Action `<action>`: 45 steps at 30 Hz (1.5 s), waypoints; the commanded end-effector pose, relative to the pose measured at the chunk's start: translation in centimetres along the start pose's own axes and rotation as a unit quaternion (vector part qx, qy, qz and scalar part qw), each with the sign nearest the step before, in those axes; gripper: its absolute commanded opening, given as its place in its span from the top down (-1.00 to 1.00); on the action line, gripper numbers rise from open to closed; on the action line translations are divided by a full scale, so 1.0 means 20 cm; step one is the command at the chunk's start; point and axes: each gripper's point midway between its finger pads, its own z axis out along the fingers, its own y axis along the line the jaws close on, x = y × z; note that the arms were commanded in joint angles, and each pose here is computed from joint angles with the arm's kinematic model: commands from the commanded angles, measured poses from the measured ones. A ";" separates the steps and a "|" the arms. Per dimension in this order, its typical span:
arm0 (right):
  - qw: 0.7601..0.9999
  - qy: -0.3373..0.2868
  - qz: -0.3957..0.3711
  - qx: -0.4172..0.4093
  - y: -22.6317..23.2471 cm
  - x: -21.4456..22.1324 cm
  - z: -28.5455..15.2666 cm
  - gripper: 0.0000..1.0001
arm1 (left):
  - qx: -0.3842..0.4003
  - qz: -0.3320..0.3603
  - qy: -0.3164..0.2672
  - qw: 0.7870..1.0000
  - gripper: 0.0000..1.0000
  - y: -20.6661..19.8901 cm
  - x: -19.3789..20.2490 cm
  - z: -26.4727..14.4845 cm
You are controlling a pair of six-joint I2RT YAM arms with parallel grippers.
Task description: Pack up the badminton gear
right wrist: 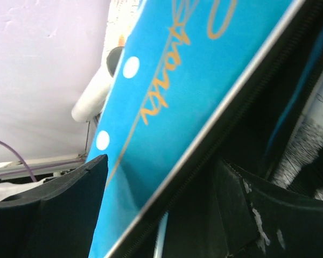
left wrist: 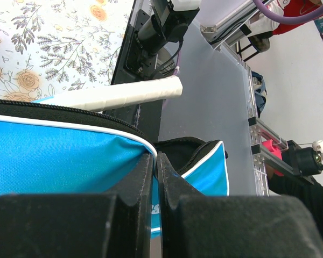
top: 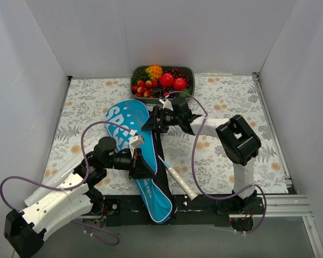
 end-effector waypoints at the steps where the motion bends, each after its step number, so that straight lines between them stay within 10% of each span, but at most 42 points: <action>1: 0.996 -0.017 -0.032 -0.079 0.24 -0.11 0.03 -0.61 | 0.028 0.040 -0.011 0.999 1.00 -0.07 -0.05 0.00; 9: 0.995 -0.009 -0.024 -0.100 0.26 -0.12 0.06 0.18 | 0.027 0.039 -0.007 0.999 1.00 -0.06 -0.04 0.00; 12: 0.993 -0.006 -0.034 -0.115 0.29 -0.13 0.07 0.97 | 0.028 0.039 -0.007 0.999 1.00 -0.06 -0.04 0.00; 24: 0.974 0.025 -0.159 -0.162 0.63 -0.19 0.06 0.97 | 0.032 0.051 -0.013 0.998 1.00 -0.09 -0.05 -0.01; 33: 0.971 -0.097 -0.204 -0.077 0.71 -0.39 -0.08 0.97 | 0.029 0.056 -0.018 0.998 1.00 -0.10 -0.06 -0.02; 45: 0.936 -0.245 -0.249 -0.045 0.82 -0.63 -0.31 0.97 | -0.245 0.045 -0.051 0.967 1.00 0.29 -0.30 -0.11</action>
